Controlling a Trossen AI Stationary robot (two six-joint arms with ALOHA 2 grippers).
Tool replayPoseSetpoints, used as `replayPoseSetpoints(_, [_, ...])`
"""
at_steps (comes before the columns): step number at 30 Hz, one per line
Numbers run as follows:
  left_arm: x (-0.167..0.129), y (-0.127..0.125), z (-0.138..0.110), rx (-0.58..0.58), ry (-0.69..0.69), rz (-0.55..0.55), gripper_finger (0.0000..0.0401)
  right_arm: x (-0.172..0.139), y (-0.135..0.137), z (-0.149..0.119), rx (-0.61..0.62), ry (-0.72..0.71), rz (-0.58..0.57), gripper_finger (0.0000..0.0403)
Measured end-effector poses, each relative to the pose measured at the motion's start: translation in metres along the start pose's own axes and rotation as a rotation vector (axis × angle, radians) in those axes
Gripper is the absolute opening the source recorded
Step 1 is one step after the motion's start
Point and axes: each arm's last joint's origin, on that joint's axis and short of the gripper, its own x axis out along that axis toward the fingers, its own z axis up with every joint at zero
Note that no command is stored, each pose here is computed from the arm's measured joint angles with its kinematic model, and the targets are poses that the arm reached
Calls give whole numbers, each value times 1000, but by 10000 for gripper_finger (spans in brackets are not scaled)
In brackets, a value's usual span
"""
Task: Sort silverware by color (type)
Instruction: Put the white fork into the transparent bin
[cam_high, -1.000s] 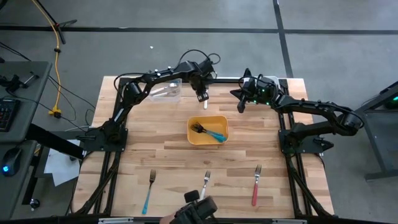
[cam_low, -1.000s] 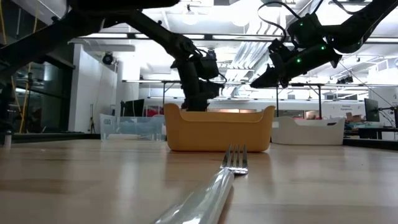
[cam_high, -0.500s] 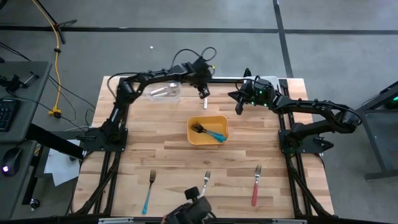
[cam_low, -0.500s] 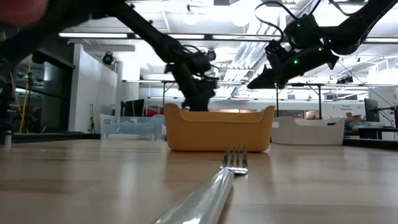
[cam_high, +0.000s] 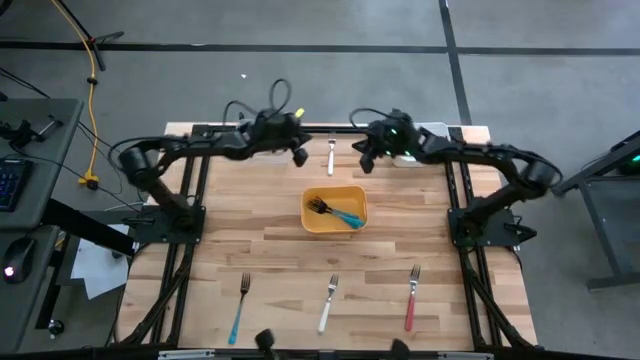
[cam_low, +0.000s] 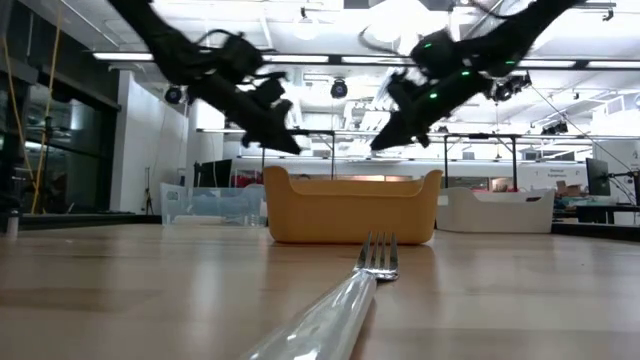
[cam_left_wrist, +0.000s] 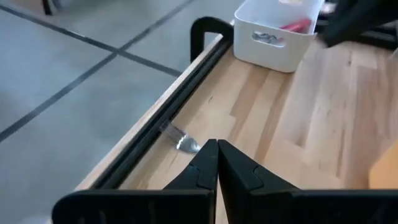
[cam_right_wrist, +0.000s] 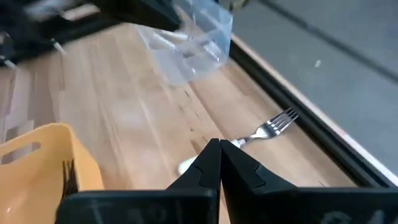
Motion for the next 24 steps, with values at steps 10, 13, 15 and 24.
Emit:
replayPoseSetpoints(10, [-51, -4, -40, -37, -108, 70, 1, 70, -22, 39, 133, 286, -36, 40])
replayPoseSetpoints(13, [-56, -3, -46, -36, -102, 103, 1, 91, -28, 41, 230, 350, -89, 77])
replayPoseSetpoints(15, [-58, -3, -50, -22, -96, 112, 1, 104, -31, 41, 303, 390, -108, 101])
replayPoseSetpoints(24, [-60, -3, -58, -15, -97, 119, 1, 147, -40, 29, 441, 575, -196, 154])
